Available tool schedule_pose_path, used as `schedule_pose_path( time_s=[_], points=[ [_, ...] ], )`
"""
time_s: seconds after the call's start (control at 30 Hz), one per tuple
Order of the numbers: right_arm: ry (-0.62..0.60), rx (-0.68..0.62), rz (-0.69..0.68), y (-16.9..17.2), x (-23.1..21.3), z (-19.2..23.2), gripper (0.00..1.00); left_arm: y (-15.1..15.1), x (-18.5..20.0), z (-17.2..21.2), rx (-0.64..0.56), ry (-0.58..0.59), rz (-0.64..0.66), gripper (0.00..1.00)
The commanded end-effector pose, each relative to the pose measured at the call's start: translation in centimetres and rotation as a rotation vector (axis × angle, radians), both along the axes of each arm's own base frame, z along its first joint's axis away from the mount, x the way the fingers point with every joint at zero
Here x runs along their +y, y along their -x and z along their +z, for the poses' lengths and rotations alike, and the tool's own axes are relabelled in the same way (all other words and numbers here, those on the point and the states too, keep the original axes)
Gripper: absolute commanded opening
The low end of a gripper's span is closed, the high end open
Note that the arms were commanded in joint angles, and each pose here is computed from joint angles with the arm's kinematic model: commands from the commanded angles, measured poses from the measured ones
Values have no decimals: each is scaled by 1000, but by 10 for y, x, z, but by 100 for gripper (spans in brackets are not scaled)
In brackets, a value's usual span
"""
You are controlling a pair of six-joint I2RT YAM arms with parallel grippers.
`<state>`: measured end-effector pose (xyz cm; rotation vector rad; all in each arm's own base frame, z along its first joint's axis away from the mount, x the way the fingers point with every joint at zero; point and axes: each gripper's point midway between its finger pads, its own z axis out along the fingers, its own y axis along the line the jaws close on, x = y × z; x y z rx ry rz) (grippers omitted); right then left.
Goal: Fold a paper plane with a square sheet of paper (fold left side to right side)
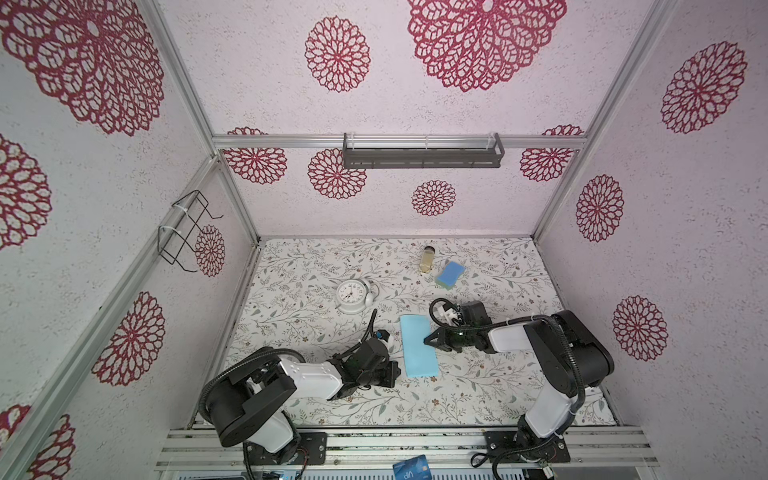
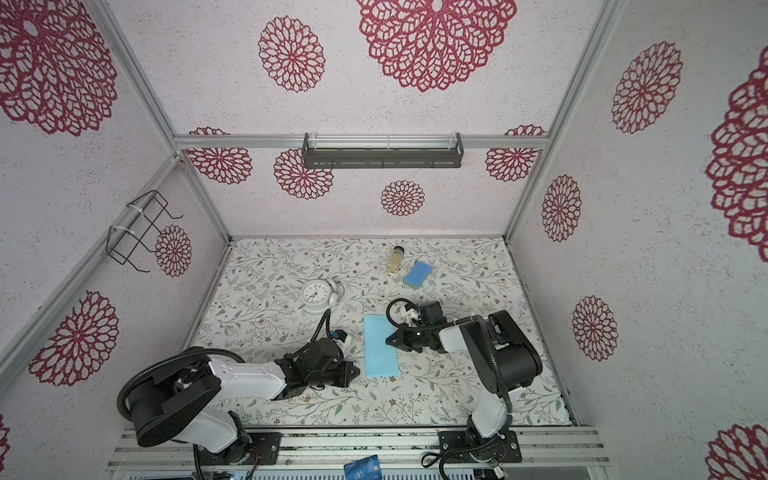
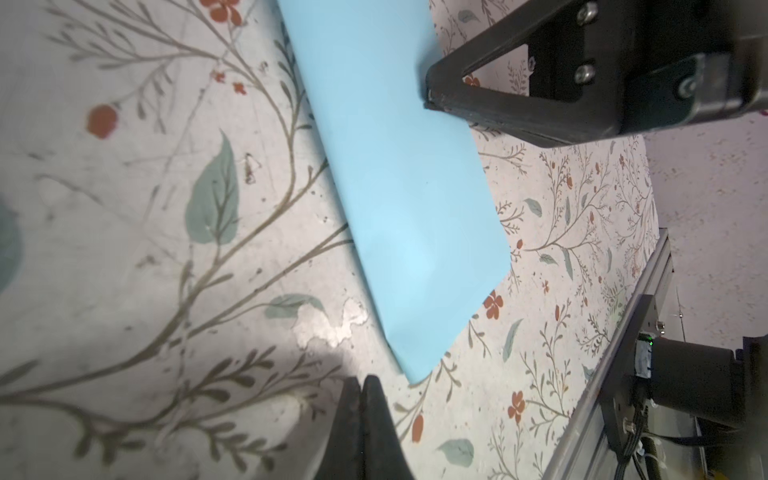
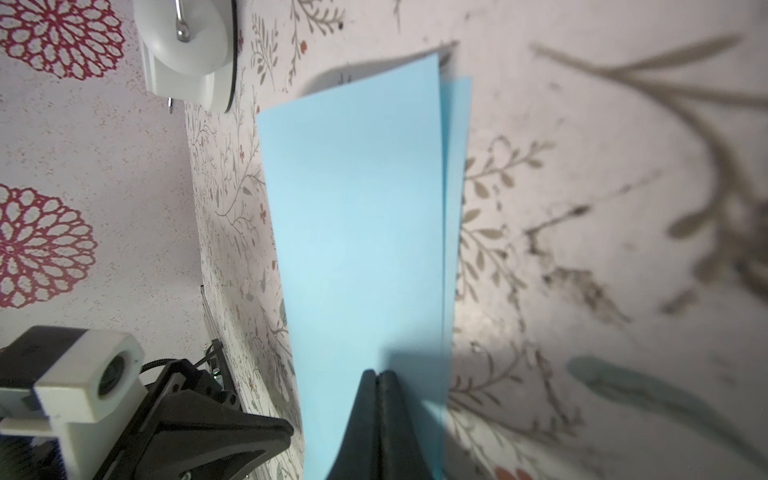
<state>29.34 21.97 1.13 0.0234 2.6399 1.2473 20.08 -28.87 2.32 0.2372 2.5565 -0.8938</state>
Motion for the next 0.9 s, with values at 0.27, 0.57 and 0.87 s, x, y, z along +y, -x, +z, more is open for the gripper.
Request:
schedule_pose_path(
  time_s=[0.27, 0.57, 0.87],
  points=[
    [346, 168, -16, 32, -51, -70, 0, -85, -14, 42, -99, 0, 9, 0],
    [348, 172, -14, 33, -51, -70, 0, -119, -35, 19, -68, -31, -49, 0],
    [343, 170, -16, 32, -51, -70, 0, -123, -29, -5, -40, -77, -33, 0]
  ],
)
